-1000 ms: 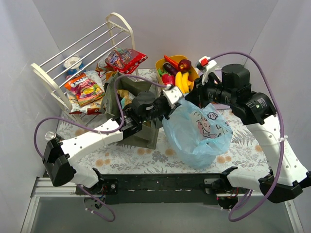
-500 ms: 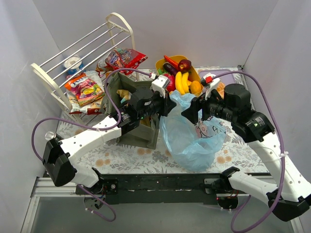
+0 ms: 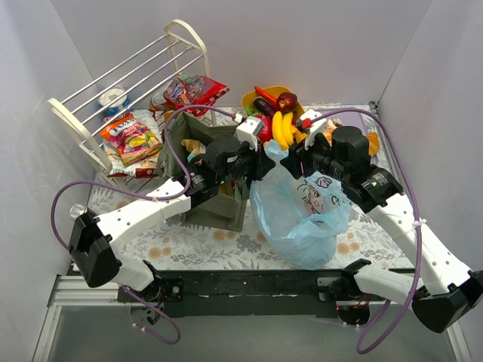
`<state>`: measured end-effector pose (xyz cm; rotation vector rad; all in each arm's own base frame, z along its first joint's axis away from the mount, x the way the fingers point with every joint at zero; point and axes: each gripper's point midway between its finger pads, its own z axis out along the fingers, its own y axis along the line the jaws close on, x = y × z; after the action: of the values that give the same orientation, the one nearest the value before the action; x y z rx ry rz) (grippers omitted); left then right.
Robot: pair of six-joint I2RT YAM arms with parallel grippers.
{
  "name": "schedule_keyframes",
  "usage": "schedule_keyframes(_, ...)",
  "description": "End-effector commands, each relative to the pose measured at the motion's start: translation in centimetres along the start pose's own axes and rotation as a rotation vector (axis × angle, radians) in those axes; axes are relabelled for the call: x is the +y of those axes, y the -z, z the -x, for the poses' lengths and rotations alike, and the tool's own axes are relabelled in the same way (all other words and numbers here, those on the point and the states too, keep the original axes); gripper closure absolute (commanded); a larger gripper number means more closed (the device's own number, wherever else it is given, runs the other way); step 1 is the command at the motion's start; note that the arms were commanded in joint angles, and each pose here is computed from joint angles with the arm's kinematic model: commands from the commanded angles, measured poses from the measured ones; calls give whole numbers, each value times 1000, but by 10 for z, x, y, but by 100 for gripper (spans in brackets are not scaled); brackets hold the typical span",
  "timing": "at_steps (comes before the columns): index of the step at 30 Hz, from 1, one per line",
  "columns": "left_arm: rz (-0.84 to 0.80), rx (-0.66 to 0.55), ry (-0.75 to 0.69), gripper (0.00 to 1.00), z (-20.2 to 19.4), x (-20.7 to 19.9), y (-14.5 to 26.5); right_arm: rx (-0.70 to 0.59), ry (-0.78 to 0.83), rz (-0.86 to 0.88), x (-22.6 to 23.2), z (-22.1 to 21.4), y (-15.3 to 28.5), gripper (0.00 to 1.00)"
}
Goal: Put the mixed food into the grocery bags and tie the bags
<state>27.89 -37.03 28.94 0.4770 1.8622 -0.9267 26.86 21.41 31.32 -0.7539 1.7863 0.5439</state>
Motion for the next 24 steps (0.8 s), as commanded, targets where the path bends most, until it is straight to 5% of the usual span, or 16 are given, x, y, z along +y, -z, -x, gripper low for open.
schedule_keyframes(1, -29, -53, 16, 100, 22, -9, 11, -109, 93, -24, -7, 38, 3, 48)
schedule_keyframes(2, -31, -54, 18, 100, 22, -9, 12, -113, 98, -11, -4, 40, 2, 51)
schedule_keyframes(6, -56, -36, -28, 100, 14, -10, 14, -133, 102, -19, -6, 58, 4, 95)
schedule_keyframes(12, -182, 59, -177, 96, -21, -17, 27, -277, 136, -77, -12, 132, 37, 99)
schedule_keyframes(14, -276, 78, -223, 70, -25, -31, 35, -292, 151, -65, -10, 135, 36, 99)
schedule_keyframes(15, -293, 63, -240, 40, -19, -36, 41, -287, 156, -54, -9, 133, 33, 99)
schedule_keyframes(18, -272, -26, -300, 7, 8, -38, 60, -279, 161, -3, 0, 126, 31, 99)
schedule_keyframes(24, -212, -202, -418, 2, 54, -37, 93, -269, 175, 113, 21, 111, 31, 99)
